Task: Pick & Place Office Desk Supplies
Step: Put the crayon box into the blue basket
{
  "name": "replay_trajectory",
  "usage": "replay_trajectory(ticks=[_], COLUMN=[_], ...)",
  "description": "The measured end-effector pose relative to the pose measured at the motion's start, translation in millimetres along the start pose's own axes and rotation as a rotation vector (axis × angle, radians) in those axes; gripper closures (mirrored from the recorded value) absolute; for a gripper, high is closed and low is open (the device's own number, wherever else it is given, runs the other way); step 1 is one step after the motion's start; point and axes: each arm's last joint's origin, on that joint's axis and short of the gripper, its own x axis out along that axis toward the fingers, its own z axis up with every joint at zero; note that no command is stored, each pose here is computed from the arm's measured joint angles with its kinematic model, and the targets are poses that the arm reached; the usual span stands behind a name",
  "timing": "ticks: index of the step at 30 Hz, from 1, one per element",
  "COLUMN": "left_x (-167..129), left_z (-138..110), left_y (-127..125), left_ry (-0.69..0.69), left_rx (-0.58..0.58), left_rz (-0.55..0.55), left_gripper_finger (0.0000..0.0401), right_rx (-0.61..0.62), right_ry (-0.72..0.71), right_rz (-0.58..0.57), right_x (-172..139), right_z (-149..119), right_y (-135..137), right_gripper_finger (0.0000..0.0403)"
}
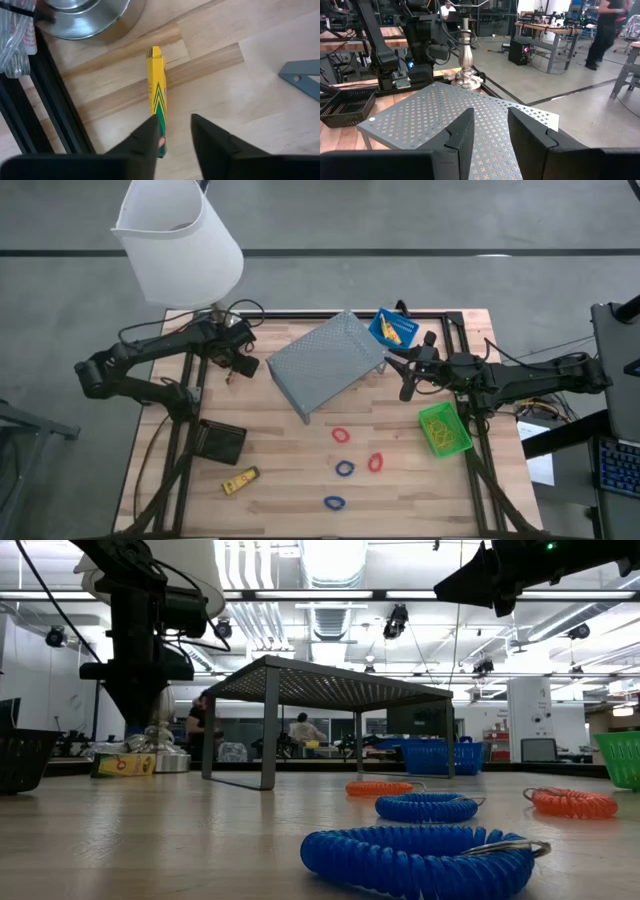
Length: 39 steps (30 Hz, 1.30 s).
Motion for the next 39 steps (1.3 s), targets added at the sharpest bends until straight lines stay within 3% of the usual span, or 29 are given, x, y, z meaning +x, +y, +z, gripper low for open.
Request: replay_trajectory(ticks=[9, 15, 33, 39], left_x=[2.7, 20.2, 57.7, 59.3], left_z=[-0.4, -7.1, -26.5, -27.1], left_y=[0.5, 3.0, 10.4, 10.4], left_ry=[-0.009, -0.013, -0.007, -0.010], left_rx=[-0.002, -0.004, -0.022, -0.025], left_rz=[0.010, 0.024, 0.023, 0.018], left_gripper_finger=[0.0157, 0.0125, 0.0177, 0.0217], right_rx=[0.000, 0.000, 0.000, -0.001], right_ry=[0.000, -0.001, -0.001, 0.000], right_rz=[0.000, 0.000, 0.000, 0.000], right_x=[0.0, 0.0, 0.0, 0.0], right_z=[0.0, 0.1, 0.1, 0.1], right_y=[0.0, 0.0, 0.0, 0.0], right_gripper_finger=[0.0277, 0.0273, 0.0288, 0.0281])
